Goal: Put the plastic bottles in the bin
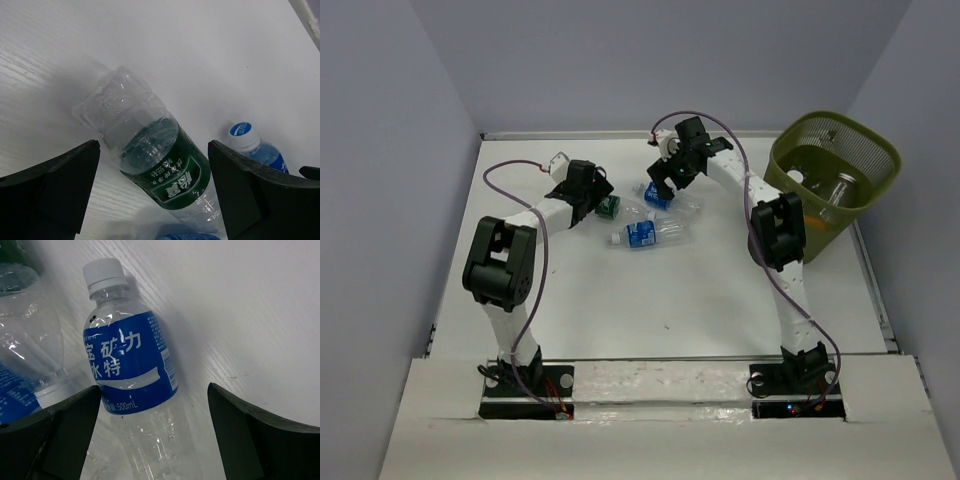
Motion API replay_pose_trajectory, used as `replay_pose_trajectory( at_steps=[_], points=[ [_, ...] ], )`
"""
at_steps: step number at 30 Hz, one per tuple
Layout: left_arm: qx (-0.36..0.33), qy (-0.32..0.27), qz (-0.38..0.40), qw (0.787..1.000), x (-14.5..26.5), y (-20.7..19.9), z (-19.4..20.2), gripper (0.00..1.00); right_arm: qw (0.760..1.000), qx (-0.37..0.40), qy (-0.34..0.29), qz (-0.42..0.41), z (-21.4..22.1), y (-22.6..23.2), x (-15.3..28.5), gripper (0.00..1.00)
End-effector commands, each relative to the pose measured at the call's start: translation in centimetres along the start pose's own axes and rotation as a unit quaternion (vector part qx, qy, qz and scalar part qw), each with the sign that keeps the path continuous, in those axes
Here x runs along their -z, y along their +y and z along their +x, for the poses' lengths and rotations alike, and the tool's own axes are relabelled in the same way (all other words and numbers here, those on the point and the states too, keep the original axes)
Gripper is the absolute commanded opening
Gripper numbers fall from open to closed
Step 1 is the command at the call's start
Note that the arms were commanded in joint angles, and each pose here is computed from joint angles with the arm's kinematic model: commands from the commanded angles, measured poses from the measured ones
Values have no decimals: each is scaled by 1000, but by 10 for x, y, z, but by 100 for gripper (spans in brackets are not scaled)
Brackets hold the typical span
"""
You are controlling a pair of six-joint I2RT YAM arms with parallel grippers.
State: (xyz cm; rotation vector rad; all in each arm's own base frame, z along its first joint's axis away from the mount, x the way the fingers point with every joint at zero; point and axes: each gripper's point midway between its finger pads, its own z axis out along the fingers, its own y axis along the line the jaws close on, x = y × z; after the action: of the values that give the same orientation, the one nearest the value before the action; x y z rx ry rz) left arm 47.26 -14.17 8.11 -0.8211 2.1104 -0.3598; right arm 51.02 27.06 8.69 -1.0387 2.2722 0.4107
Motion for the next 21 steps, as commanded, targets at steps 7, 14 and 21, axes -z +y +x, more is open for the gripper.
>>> replay_pose_trajectory(
  at_steps=[7, 14, 21],
  points=[
    [-1, -18, 9, 1000, -17, -13, -16, 99, 999, 41, -18, -18, -18, 8, -15, 85],
    [-3, -21, 4, 1000, -27, -12, -17, 95, 998, 47, -39, 13, -28, -4, -18, 60],
    [-3, -26, 5, 1000, -34, -9, -19, 88, 977, 51, -180, 105, -118, -24, 61, 47]
  ],
)
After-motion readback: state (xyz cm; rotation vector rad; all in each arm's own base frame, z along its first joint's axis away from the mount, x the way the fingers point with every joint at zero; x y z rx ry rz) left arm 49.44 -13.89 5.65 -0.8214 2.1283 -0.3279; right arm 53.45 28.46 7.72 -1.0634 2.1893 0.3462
